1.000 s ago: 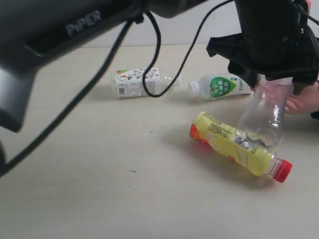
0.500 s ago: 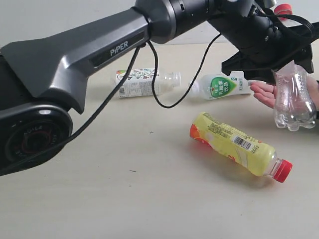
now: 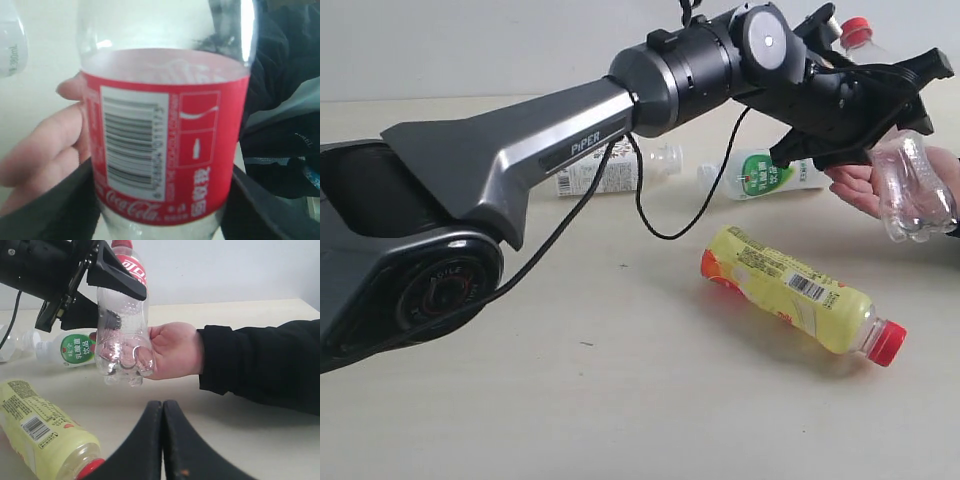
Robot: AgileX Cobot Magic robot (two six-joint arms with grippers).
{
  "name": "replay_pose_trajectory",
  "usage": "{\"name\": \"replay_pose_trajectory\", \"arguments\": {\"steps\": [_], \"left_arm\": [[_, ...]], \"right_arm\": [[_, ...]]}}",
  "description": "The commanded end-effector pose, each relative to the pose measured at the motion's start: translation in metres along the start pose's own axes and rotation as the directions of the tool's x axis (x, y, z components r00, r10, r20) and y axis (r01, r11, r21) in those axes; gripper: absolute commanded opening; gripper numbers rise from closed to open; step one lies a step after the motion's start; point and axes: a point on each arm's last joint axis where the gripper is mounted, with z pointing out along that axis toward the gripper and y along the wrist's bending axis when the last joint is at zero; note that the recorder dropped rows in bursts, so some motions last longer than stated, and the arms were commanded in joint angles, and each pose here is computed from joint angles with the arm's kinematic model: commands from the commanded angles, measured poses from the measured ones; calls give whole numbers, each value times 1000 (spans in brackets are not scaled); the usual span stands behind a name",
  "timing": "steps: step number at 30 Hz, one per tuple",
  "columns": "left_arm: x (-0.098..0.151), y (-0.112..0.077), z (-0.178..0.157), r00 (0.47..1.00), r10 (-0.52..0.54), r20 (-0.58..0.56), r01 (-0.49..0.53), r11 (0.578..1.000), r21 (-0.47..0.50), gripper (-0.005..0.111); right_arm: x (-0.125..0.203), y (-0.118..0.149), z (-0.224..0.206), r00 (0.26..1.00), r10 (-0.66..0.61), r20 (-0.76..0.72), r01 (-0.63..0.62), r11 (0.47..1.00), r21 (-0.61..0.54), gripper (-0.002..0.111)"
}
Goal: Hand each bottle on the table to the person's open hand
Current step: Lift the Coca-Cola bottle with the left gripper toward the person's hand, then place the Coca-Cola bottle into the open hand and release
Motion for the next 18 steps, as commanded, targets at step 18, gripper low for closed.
{"name": "replay_pose_trajectory", "arguments": {"steps": [18], "left_arm": [[2,29,20,998,-61,-22,61,998,-1,19]], "right_arm": [[0,0,0,1000,-1,6,1,1000,7,0]]}}
